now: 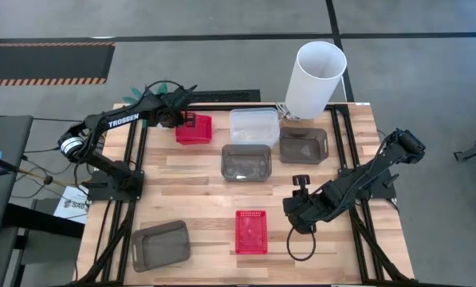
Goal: Stack baskets by color
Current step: Stack the middle left red bin on top of the top red bin, then stack the red bin on top of the red bins
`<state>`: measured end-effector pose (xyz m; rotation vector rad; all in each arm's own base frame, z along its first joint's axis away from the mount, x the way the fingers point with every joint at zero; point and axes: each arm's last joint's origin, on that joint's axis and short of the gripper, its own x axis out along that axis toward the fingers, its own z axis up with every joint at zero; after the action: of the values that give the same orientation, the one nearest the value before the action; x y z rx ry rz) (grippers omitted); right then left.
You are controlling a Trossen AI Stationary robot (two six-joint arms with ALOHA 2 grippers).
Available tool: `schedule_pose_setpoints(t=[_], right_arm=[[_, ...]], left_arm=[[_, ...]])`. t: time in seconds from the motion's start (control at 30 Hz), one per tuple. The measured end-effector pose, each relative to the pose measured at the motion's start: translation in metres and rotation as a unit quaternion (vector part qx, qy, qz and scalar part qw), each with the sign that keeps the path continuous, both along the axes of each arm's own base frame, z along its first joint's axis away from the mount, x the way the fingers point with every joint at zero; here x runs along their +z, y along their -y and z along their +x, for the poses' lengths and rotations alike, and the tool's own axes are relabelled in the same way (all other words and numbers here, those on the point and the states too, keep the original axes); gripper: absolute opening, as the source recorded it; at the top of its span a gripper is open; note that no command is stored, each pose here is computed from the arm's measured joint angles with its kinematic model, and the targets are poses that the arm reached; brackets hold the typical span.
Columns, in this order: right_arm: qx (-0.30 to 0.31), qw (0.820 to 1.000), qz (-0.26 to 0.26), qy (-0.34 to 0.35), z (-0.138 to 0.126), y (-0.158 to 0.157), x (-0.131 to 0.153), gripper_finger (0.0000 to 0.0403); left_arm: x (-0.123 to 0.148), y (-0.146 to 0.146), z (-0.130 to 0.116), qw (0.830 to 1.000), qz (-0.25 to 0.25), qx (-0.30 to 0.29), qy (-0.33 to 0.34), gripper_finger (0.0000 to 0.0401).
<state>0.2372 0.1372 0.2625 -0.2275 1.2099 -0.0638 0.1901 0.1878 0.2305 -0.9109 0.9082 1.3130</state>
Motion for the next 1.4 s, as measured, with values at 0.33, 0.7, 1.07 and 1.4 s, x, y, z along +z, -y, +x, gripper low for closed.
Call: schedule_pose_setpoints(t=[0.33, 0.7, 1.07, 1.4], right_arm=[[0.000, 1.000, 0.014, -0.006, 0.000, -0.001, 0.000, 0.0116], [0.003, 0.999, 0.049, 0.006, 0.006, -0.002, 0.001, 0.0116], [-0.039, 0.996, 0.079, 0.004, 0.004, -0.005, 0.001, 0.0116], [-0.083, 0.990, 0.111, 0.009, -0.008, -0.023, 0.001, 0.0116]], left_arm=[[0.000, 0.000, 0.000, 1.000, -0.002, -0.023, -0.006, 0.0127], [0.021, 0.020, 0.005, 0.991, 0.003, -0.130, 0.023, 0.0160], [0.058, 0.107, 0.032, 0.934, 0.021, -0.332, 0.129, 0.0160], [0.017, 0.249, 0.118, 0.746, 0.042, -0.633, 0.202, 0.0160]])
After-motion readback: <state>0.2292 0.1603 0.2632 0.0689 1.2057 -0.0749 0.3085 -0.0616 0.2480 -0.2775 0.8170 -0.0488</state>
